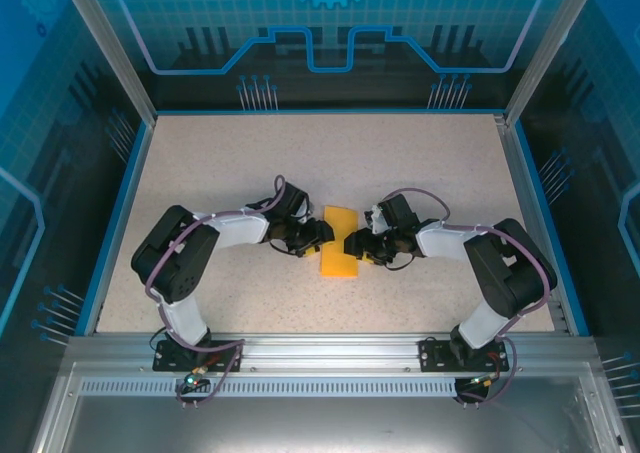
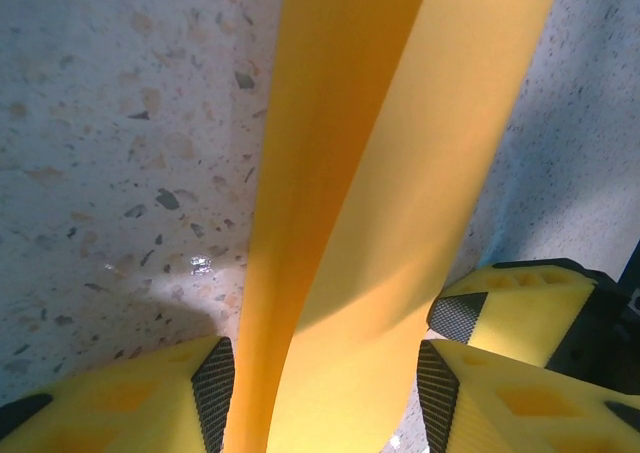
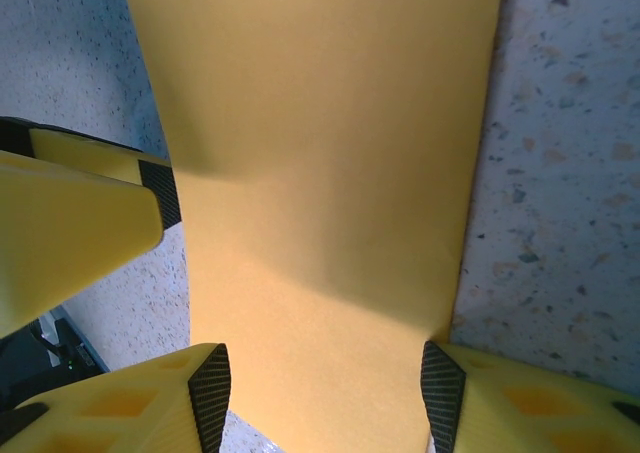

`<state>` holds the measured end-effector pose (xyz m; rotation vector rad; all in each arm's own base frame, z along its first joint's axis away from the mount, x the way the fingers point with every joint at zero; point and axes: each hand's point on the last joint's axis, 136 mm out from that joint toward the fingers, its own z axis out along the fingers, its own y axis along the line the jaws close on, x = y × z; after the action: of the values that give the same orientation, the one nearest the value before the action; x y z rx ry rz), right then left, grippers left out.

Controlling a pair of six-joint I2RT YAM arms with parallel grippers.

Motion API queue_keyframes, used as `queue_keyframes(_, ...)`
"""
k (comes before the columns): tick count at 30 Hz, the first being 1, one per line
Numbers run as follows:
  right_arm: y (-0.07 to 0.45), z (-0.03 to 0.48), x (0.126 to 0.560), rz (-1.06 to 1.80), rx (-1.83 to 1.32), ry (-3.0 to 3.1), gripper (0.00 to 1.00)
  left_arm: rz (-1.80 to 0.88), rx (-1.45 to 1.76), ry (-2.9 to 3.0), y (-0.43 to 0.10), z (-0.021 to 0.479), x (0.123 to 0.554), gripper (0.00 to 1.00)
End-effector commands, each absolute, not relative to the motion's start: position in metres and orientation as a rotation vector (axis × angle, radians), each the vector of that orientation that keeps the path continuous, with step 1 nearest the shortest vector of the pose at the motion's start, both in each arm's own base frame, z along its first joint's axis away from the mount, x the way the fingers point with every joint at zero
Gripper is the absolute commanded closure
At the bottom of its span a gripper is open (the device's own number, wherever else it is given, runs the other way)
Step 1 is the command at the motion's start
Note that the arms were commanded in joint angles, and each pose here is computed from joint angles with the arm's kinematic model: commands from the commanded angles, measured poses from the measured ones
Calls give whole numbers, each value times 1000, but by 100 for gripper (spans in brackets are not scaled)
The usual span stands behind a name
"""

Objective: Fold a paper plane with a square sheet of paper (pick it up from the middle)
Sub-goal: Fold the triangle a second time at the center of the table.

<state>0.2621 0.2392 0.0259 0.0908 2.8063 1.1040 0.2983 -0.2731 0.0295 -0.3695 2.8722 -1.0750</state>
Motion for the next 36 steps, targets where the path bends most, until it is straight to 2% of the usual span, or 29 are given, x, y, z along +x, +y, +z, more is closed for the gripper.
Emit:
queue_keyframes(1,221,-1,252,1012,176,2887,43,-1156,-336,2865,-288,37,301,45)
queue_keyframes(14,226,5,255,1056,163,2860,43,-1211,-325,2833,-295,44,303,55)
queue_keyframes(22,231,55,267,1065,-43,2686,34,-1216,-339,2814,-296,48,308,70)
queue_keyframes(25,230,71,263,963,-176,2635,27,-1196,-344,2810,-294,49,309,76)
queue_keyframes(28,237,83,251,827,-357,2581,23,-1195,-343,2811,-294,49,309,79)
queue_keyframes(36,259,70,223,350,-819,2408,25,-1199,-343,2810,-295,52,311,81)
